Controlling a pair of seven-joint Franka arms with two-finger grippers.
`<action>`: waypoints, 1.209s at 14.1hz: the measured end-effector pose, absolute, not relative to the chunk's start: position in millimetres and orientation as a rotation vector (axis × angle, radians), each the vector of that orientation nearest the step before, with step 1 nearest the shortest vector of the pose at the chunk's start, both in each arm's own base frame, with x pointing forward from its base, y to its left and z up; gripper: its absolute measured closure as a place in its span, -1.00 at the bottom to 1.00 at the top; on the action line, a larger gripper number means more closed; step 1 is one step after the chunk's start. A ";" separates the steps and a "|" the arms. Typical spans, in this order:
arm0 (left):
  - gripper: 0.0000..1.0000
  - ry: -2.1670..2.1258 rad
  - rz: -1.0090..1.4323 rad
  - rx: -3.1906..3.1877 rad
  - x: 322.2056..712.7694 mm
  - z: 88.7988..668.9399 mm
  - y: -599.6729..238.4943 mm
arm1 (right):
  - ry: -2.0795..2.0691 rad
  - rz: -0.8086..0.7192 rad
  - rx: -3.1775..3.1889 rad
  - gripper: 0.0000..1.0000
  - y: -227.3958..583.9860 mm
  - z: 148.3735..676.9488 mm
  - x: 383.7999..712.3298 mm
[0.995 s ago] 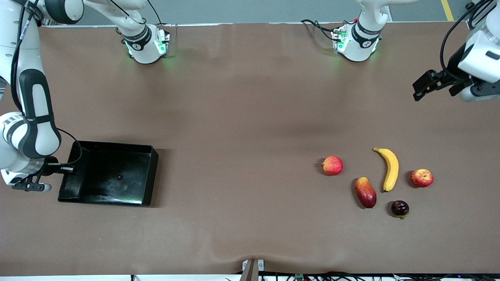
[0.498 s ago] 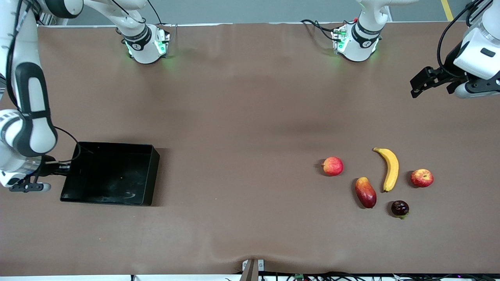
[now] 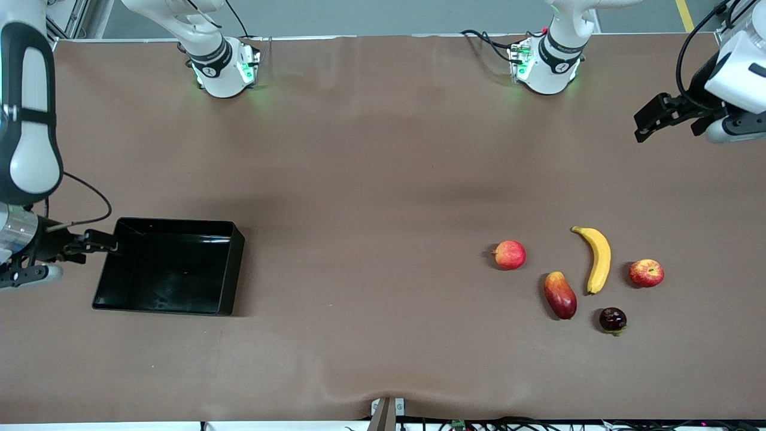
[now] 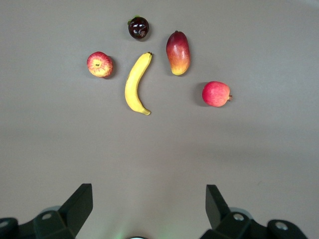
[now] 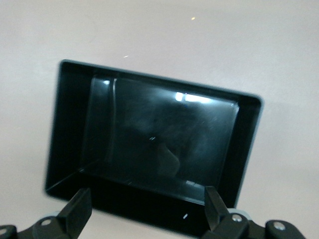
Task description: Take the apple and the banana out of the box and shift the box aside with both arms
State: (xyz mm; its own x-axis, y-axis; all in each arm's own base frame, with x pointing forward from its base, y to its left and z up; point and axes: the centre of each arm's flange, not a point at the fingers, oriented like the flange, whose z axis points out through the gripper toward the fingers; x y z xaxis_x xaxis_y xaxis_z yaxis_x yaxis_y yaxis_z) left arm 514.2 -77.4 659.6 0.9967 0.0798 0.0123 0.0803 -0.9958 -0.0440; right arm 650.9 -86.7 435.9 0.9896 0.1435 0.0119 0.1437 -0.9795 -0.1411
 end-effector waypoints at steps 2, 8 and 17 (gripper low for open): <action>-1.00 -0.104 -0.012 -3.095 512.8 660.4 -84.1 | -0.167 0.054 -3.029 -1.00 -61.9 471.5 637.0; -1.00 -0.113 -0.046 -3.100 515.6 670.8 -81.4 | -0.109 0.030 -3.051 -1.00 -20.6 580.6 581.6; -1.00 -0.002 -0.056 -3.102 516.1 679.4 -72.1 | 0.018 0.127 -3.081 -1.00 -16.0 639.4 541.9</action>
State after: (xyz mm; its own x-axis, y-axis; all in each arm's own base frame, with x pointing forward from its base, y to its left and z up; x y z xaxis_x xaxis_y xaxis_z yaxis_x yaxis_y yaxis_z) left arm 516.1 -72.1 679.4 0.9994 0.0005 0.0360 0.0019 -0.9992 -0.0387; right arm 541.9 -16.0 639.4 0.9965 -0.0091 -0.0828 -0.0139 -0.9982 -0.0575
